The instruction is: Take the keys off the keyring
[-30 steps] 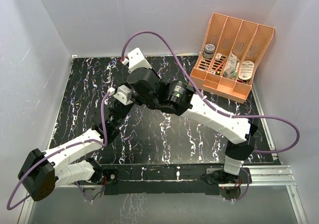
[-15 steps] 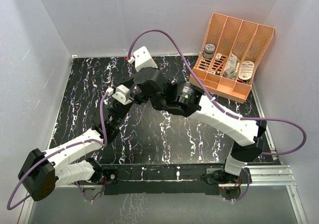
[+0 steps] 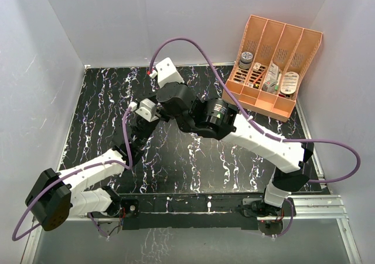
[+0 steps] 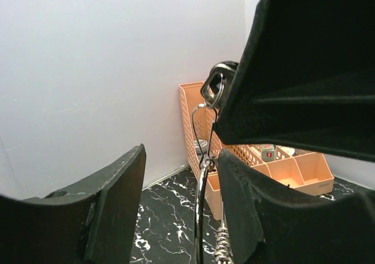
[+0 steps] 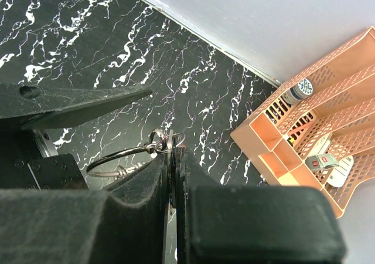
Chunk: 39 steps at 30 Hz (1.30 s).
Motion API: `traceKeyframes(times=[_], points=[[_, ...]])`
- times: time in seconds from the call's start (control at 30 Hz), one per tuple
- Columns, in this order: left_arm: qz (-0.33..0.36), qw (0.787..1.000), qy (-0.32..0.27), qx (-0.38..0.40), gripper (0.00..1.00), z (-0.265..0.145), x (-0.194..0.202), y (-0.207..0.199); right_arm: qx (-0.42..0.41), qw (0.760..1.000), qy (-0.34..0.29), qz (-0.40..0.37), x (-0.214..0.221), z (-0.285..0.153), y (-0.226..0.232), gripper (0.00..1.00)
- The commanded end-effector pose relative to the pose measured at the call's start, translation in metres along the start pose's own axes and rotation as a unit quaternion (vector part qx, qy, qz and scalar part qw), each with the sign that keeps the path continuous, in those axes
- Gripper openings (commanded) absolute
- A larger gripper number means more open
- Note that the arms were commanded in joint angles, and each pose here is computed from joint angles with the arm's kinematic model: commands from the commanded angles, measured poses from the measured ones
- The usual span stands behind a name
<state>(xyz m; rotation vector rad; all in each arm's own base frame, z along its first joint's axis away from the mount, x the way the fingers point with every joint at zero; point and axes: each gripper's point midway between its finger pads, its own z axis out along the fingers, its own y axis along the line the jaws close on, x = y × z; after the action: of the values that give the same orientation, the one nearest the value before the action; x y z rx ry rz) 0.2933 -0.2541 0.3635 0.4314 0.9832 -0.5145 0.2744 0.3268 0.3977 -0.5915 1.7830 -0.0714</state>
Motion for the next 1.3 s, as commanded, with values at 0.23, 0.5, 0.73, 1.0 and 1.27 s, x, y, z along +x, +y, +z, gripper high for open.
traceKeyframes(times=[0.23,0.5,0.73,1.0,1.27], points=[[-0.007,0.997,-0.071,-0.007,0.49,0.009,-0.047,0.004,0.003,0.998,-0.039,0.052,-0.023,-0.015,-0.015,0.00],[-0.006,0.997,-0.071,-0.004,0.42,0.009,-0.047,0.003,0.002,0.998,-0.041,0.053,-0.023,-0.016,-0.015,0.00],[-0.005,0.997,-0.076,0.006,0.40,0.011,-0.053,0.000,0.001,0.998,-0.040,0.051,-0.022,-0.016,-0.014,0.00],[-0.007,0.997,-0.083,0.004,0.36,0.011,-0.057,0.001,0.000,0.998,-0.041,0.054,-0.023,-0.016,-0.014,0.00],[-0.008,0.996,-0.087,0.011,0.30,0.011,-0.062,-0.001,0.000,0.998,-0.040,0.052,-0.022,-0.016,-0.013,0.00]])
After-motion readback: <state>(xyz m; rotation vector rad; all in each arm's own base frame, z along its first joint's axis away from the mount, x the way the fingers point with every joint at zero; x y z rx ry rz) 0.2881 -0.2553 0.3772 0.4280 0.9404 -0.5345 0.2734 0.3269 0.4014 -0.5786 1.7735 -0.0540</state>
